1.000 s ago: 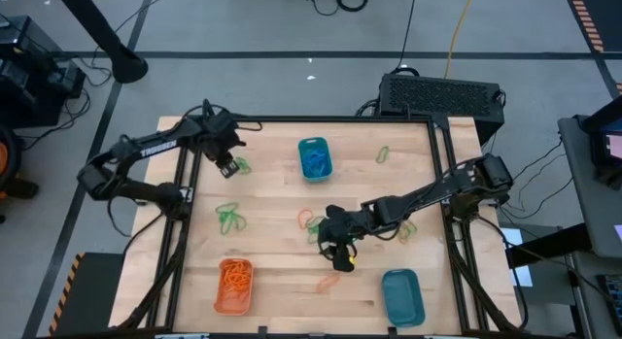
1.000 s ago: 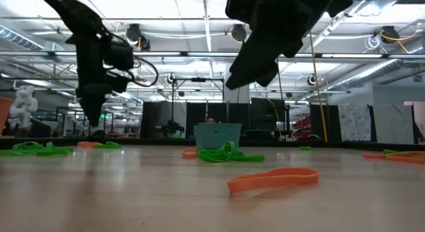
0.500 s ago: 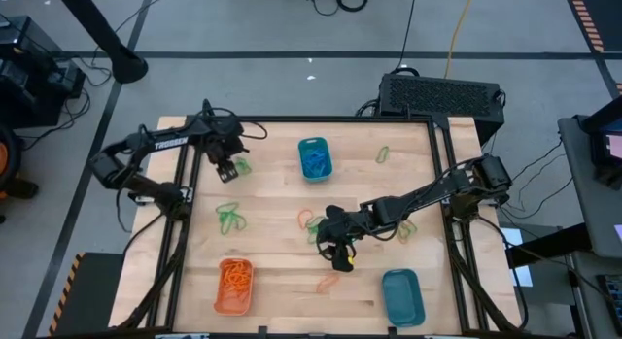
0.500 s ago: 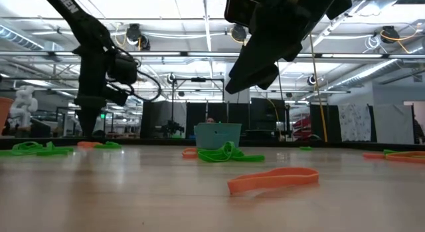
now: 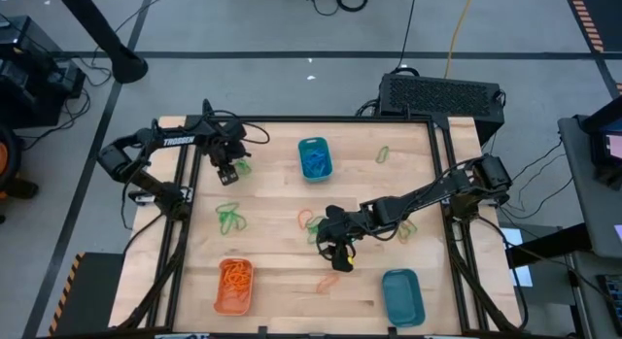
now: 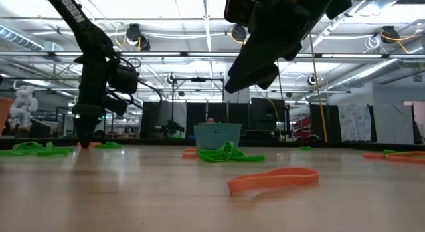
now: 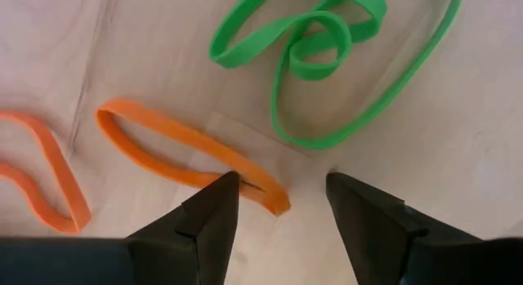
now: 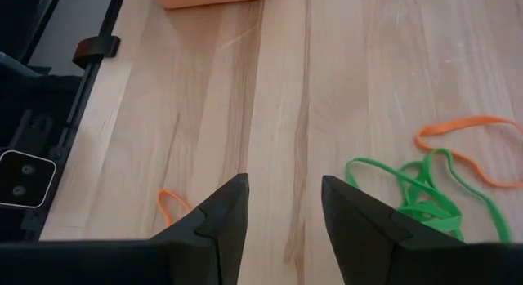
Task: Sort rubber bands into baskets
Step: Put the orange rubber band into the orange bin
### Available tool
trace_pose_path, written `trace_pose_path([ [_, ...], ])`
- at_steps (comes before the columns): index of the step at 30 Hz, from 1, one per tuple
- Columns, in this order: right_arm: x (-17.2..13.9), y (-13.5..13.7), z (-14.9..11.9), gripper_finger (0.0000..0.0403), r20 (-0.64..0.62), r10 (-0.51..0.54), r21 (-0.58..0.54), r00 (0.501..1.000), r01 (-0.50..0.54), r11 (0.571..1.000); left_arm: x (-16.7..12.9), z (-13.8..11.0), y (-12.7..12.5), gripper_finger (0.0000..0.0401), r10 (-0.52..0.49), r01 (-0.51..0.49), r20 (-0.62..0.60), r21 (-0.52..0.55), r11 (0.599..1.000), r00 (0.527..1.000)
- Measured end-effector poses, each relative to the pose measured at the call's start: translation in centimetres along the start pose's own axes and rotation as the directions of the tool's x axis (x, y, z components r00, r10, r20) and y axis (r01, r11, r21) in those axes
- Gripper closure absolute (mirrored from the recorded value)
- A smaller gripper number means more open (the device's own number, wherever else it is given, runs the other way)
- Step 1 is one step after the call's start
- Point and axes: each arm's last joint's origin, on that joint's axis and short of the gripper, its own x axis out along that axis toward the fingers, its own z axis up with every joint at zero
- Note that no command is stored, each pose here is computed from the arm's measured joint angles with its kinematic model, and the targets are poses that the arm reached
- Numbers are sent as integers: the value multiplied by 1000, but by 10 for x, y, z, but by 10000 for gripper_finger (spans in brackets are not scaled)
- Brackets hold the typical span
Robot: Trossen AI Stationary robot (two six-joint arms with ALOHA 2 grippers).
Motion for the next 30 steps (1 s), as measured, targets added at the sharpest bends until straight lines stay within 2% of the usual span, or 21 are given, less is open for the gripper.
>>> trace_pose_path([
  [3,0,0,0,255,0,0,0,1000,0,1000,0,0,0,212,5,-5,-5,2,1000,1000],
  [5,0,0,0,255,0,0,0,1000,0,1000,0,-1,0,236,3,-3,-9,20,1000,1000],
  [7,0,0,0,255,0,0,0,1000,0,1000,0,-1,0,274,1,-1,-12,25,1000,1000],
  [11,0,0,0,255,0,1,6,1000,-1,1000,0,-2,-1,376,-8,8,-20,26,1000,1000],
  [12,0,0,0,255,0,0,12,1000,0,1000,0,-2,-1,387,-8,8,-23,22,1000,1000],
  [19,0,0,0,255,0,1,23,1000,0,1000,-6,-10,-6,398,-20,22,-94,17,1000,995],
  [22,0,0,0,255,-1,0,26,1000,0,1000,-23,-9,-11,399,-28,29,-39,29,999,999],
  [24,0,0,0,255,-1,0,26,1000,0,1000,-34,-15,-19,399,-77,78,-24,44,996,997],
  [28,0,0,0,255,-1,0,26,1000,0,1000,-58,-23,-40,400,-227,213,99,135,968,969],
  [30,0,0,0,255,-1,0,25,1000,0,1000,-69,-28,-53,400,-256,224,144,205,953,956],
])
